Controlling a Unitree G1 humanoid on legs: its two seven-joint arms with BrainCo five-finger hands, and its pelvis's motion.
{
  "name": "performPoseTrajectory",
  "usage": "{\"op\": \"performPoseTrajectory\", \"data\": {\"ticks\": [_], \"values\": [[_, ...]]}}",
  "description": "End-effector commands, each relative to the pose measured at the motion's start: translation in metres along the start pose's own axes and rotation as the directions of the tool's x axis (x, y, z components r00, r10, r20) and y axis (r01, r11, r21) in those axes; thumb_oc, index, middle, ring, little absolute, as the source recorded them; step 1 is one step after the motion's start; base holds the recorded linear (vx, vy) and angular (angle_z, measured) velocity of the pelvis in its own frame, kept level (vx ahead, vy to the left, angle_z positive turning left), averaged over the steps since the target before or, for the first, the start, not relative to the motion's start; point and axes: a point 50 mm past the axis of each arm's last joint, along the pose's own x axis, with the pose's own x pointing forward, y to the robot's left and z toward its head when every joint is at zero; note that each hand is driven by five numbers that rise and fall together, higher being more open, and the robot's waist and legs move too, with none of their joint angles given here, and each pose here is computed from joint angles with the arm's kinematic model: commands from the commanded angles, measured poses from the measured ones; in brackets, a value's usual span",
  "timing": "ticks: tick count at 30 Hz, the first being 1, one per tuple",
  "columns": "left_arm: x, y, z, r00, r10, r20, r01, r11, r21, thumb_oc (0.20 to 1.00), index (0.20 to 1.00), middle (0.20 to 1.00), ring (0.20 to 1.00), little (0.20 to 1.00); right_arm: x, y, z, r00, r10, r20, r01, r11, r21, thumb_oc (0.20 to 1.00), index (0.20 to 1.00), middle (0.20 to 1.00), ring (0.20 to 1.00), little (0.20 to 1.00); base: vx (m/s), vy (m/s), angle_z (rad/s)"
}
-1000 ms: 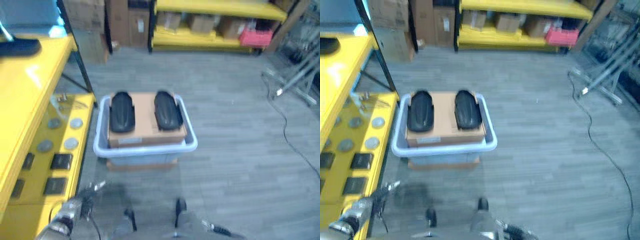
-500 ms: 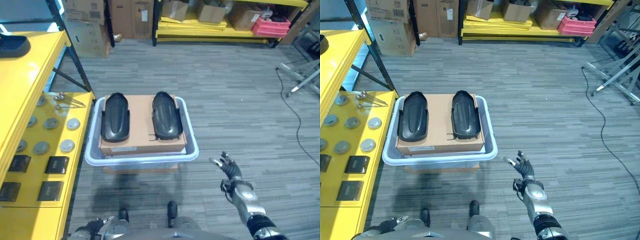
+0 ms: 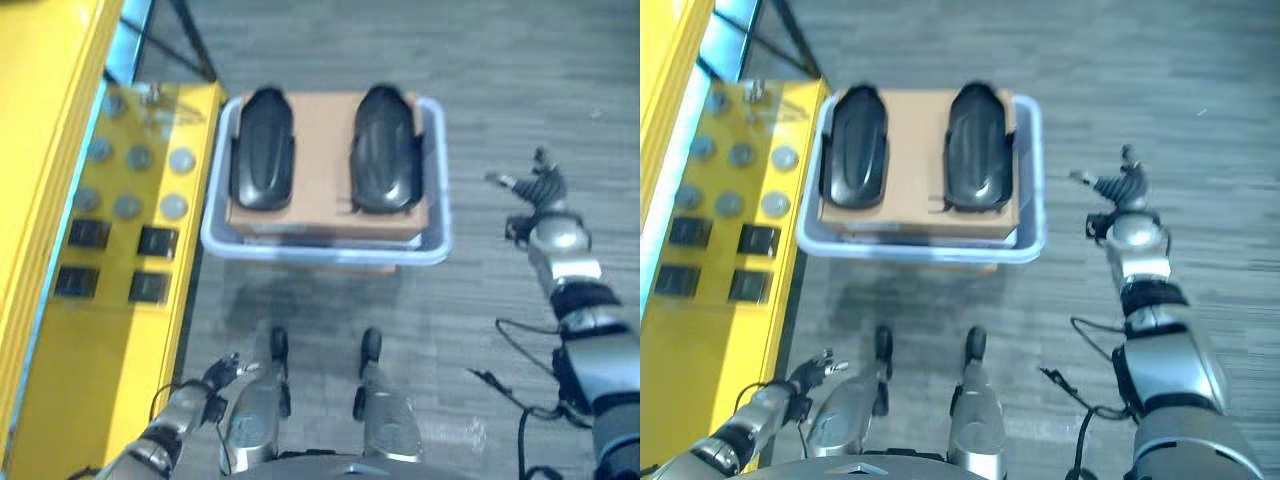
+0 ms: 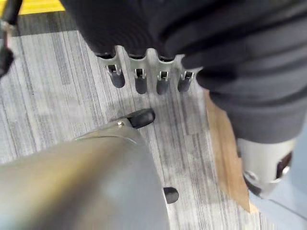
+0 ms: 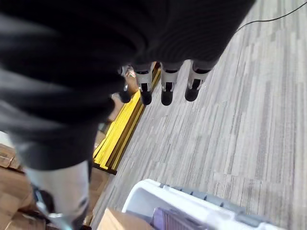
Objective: Move parts from the plastic box to the shelf.
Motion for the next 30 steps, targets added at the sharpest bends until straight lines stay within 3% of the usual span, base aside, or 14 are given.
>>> {"op": "performPoseTrajectory", "data": {"ticks": [1, 12, 16, 20, 21, 22, 27, 30], "values": [[-0.004, 0.001, -0.027, 0.993, -0.007, -0.115, -0.001, 0.998, -0.066, 1.0, 1.0, 1.0, 1.0, 1.0, 0.004, -0.017, 0.006, 0.995, -0.098, 0.016, 0.099, 0.992, -0.078, 1.0, 1.0, 1.0, 1.0, 1.0, 0.0, 0.019, 0.23], [-0.001, 0.002, -0.013, 0.998, -0.039, -0.044, 0.035, 0.996, -0.077, 1.0, 1.0, 1.0, 1.0, 1.0, 0.023, -0.027, 0.058, 0.99, -0.127, 0.068, 0.14, 0.961, -0.24, 1.0, 1.0, 1.0, 1.0, 1.0, 0.0, 0.044, 0.13], [0.002, -0.002, 0.003, 0.997, -0.074, 0.018, 0.075, 0.995, -0.071, 1.0, 1.0, 1.0, 1.0, 1.0, 0.025, -0.027, 0.043, 0.983, -0.119, -0.143, 0.056, 0.923, -0.381, 1.0, 1.0, 1.0, 1.0, 1.0, 0.0, 0.015, 0.02], [0.004, -0.004, 0.012, 0.995, -0.088, 0.036, 0.091, 0.993, -0.081, 1.0, 1.0, 1.0, 1.0, 1.0, 0.017, -0.03, 0.006, 0.906, -0.096, -0.412, -0.203, 0.756, -0.622, 1.0, 1.0, 1.0, 1.0, 1.0, -0.01, -0.031, 0.02], [0.004, -0.003, 0.012, 0.996, -0.081, 0.03, 0.083, 0.994, -0.076, 1.0, 1.0, 1.0, 1.0, 1.0, 0.014, -0.029, -0.004, 0.881, -0.097, -0.463, -0.261, 0.718, -0.646, 0.319, 0.319, 0.319, 0.319, 0.319, -0.02, -0.064, -0.01], [0.004, -0.003, 0.012, 0.997, -0.078, 0.028, 0.08, 0.994, -0.073, 1.0, 1.0, 1.0, 1.0, 1.0, 0.013, -0.028, -0.007, 0.872, -0.099, -0.479, -0.276, 0.709, -0.649, 0.2, 0.2, 0.2, 0.2, 0.2, -0.01, -0.065, 0.0], [0.003, 0.004, 0.007, 0.998, -0.058, -0.009, 0.058, 0.998, -0.018, 1.0, 1.0, 1.0, 1.0, 1.0, 0.003, -0.021, -0.03, 0.81, -0.085, -0.58, -0.357, 0.713, -0.603, 0.2, 0.2, 0.2, 0.2, 0.2, -0.02, -0.07, 0.08], [0.0, 0.01, 0.001, 0.999, -0.041, -0.036, 0.041, 0.999, 0.003, 1.0, 1.0, 1.0, 1.0, 1.0, 0.0, -0.015, -0.04, 0.843, -0.068, -0.534, -0.281, 0.792, -0.543, 0.2, 0.2, 0.2, 0.2, 0.2, -0.01, -0.005, 0.08]]}}
